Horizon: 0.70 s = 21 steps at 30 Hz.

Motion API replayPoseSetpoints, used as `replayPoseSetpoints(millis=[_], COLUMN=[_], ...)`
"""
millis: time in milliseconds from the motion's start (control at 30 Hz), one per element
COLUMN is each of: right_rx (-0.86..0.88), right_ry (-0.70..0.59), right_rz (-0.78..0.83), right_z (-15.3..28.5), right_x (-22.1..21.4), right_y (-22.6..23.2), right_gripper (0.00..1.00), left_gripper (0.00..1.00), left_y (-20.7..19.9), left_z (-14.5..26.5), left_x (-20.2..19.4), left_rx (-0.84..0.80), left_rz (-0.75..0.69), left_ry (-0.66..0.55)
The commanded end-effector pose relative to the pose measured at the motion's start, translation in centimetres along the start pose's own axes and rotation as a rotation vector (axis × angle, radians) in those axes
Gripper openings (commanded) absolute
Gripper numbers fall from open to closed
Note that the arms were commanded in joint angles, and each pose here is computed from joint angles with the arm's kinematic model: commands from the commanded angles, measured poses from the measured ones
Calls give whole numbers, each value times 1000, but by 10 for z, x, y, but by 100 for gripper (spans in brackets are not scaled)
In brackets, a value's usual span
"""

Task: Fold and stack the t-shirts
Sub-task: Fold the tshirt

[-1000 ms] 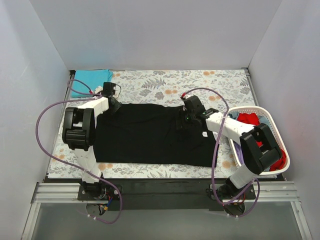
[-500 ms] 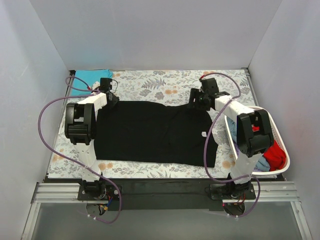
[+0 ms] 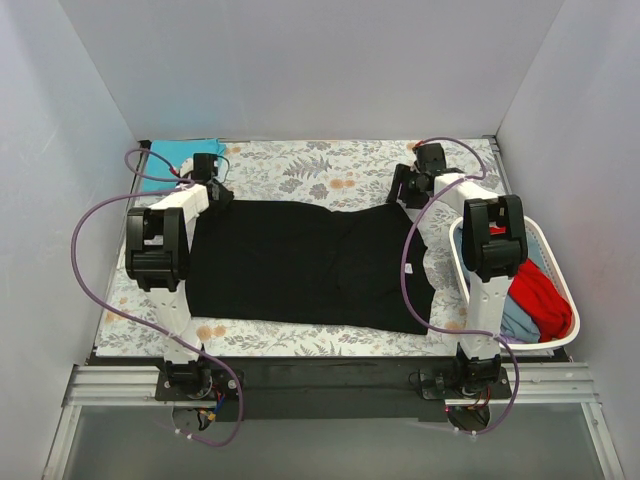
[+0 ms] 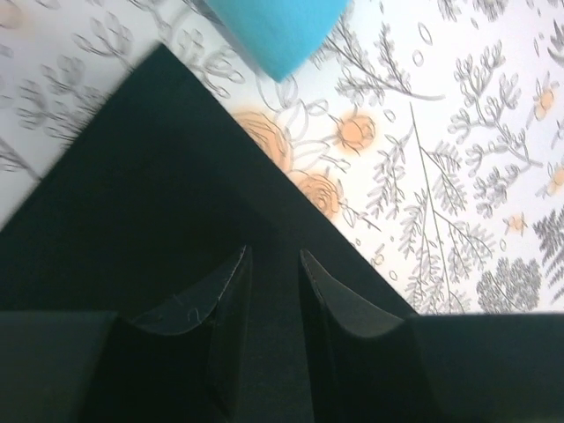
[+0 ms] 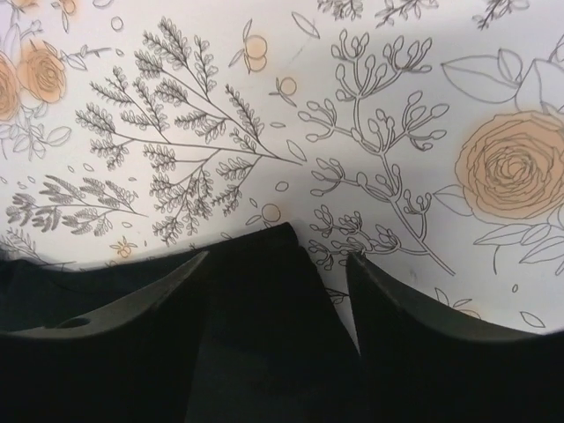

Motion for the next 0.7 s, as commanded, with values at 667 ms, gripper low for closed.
replayPoseSetpoints(millis=[667], right_rx=[77], right_ry=[48], right_rz=[-7], right_z=[-15], right_x=[-13], right_y=[7], right_gripper=[50], left_gripper=[21], left_y=[7], left_z=[-31], left_x=[67], left_rx=[373], left_rz=[11], left_ry=[-313])
Point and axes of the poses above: each gripper's point midway between its finger pads, its own z axis back along the fingers, its own y axis along the line the jaws close on, x = y × z, the point moved 5 cm from there along z, back along the fingers, and after that the axes turned 11 degrees about z, right-handed, at the moved point
